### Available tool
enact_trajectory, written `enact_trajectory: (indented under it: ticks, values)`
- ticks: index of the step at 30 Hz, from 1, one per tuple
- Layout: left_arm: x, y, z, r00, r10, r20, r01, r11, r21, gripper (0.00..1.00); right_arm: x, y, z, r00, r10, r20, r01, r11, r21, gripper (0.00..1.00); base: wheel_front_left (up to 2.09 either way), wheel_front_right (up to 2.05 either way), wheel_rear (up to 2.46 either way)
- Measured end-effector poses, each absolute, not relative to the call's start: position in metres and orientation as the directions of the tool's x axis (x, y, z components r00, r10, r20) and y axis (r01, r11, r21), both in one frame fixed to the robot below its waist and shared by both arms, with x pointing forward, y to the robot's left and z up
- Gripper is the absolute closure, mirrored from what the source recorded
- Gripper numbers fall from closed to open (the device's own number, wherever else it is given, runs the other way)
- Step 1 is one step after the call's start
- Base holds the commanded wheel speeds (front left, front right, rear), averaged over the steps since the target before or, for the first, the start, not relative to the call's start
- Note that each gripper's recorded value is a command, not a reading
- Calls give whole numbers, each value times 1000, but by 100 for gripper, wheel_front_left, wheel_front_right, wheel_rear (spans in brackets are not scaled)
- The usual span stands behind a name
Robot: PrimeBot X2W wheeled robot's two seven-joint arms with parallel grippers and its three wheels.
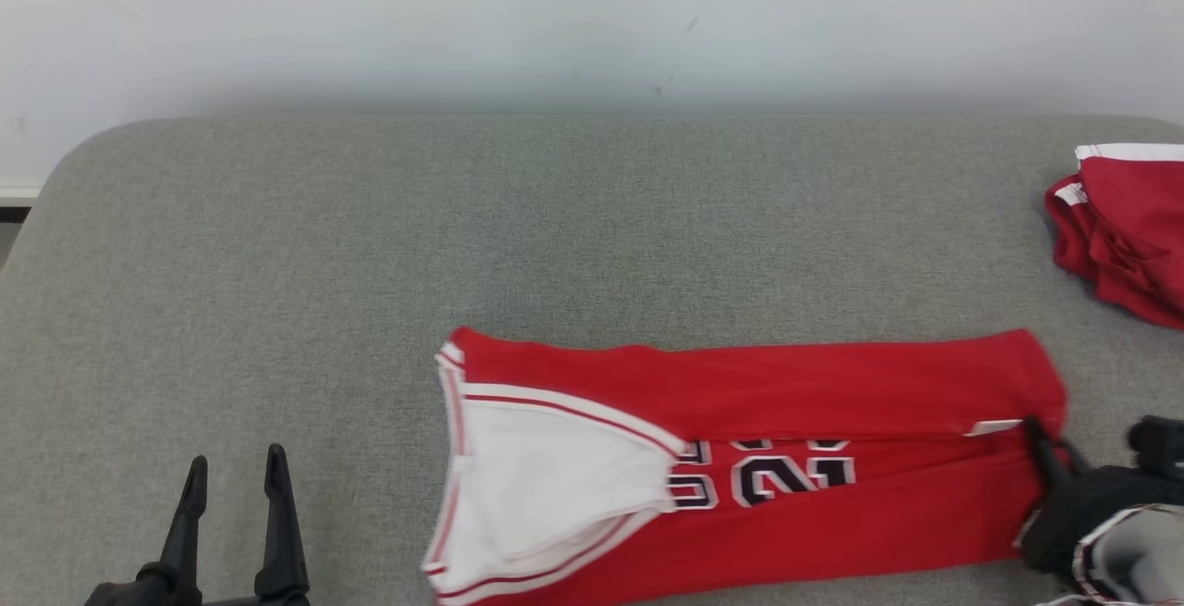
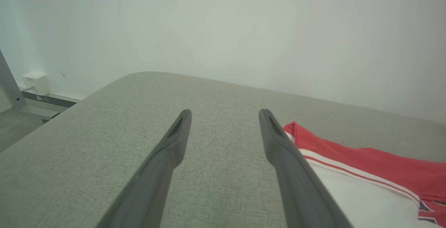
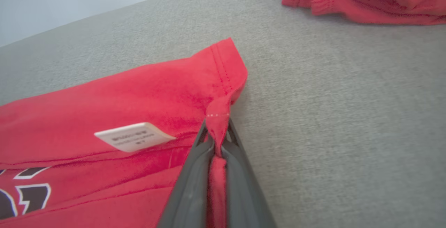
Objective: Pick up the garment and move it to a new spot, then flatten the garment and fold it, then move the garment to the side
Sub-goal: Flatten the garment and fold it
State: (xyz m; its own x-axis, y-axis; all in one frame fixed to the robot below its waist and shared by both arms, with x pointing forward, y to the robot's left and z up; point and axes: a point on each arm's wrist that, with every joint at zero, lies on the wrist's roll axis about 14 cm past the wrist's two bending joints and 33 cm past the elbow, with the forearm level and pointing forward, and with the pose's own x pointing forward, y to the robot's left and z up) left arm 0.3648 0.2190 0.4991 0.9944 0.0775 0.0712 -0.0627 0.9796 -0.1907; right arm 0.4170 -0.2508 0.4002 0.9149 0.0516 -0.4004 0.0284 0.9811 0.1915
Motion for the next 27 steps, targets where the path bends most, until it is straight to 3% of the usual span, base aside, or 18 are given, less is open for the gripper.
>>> enact_trajectory:
  ticks: [7, 12, 20, 27]
  values:
    - [366, 215, 502, 995, 65, 82, -47, 979, -197, 0, 413, -311, 419, 922, -68, -380, 112, 989, 95, 100, 0, 0, 0]
    - [368, 212, 503, 995, 57, 84, -39, 979, -201, 0, 416, -311, 432, 934, -55, -353, 88, 993, 76, 100, 0, 0, 0]
    - [373, 204, 501, 996, 36, 81, -18, 977, -211, 0, 424, -251, 452, 946, 120, -300, -96, 991, 94, 100, 0, 0, 0]
    - [377, 199, 504, 996, 22, 89, -2, 977, -214, 0, 424, -167, 468, 912, 324, -251, -289, 943, 165, 100, 0, 0, 0]
